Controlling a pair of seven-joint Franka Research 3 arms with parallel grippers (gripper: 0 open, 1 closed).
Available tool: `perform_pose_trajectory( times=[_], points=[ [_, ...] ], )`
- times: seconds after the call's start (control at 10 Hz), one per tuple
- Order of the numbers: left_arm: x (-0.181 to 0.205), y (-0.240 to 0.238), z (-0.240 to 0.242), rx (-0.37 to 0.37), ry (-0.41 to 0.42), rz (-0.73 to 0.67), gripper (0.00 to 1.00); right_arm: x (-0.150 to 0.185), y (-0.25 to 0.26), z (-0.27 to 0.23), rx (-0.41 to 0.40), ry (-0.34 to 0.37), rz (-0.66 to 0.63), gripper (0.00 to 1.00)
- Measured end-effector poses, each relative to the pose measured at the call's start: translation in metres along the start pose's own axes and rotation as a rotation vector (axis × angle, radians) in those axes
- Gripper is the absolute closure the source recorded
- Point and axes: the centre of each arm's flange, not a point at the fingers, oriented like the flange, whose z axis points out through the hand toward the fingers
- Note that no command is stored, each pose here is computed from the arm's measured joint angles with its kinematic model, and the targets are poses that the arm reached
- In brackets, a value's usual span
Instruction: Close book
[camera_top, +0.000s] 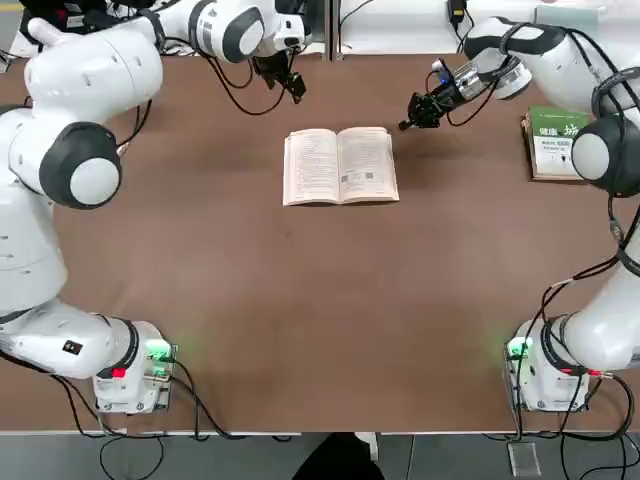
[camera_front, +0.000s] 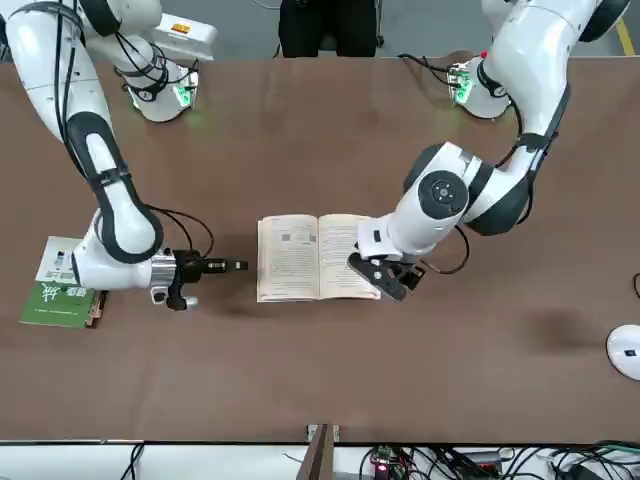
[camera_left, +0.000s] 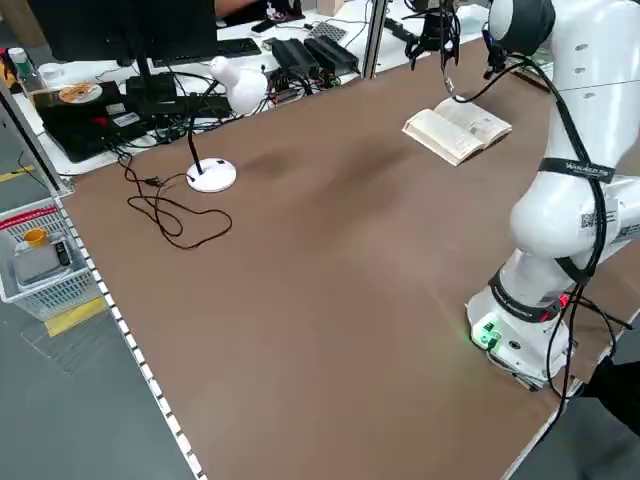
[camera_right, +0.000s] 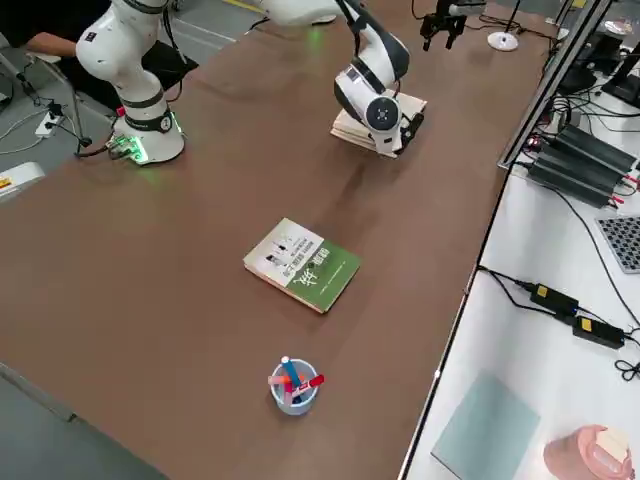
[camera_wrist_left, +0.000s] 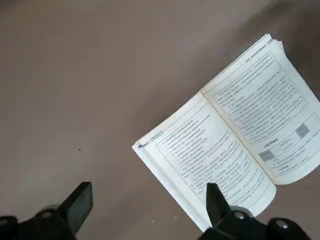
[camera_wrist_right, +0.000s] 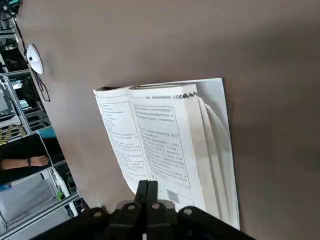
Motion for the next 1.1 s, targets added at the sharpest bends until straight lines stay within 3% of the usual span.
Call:
perform_pose_trajectory(
  times=[0.5,1.1],
  points=[
    [0.002,0.004,0.017,-0.007,-0.005,0.005,0.0,-0.004,0.017,0.035,-0.03,0.035,-0.076,0.99],
    [0.003,0.011,0.035,-0.014,-0.014,0.014,0.0,-0.006,0.023,0.044,-0.036,0.057,-0.098,0.99]
  ],
)
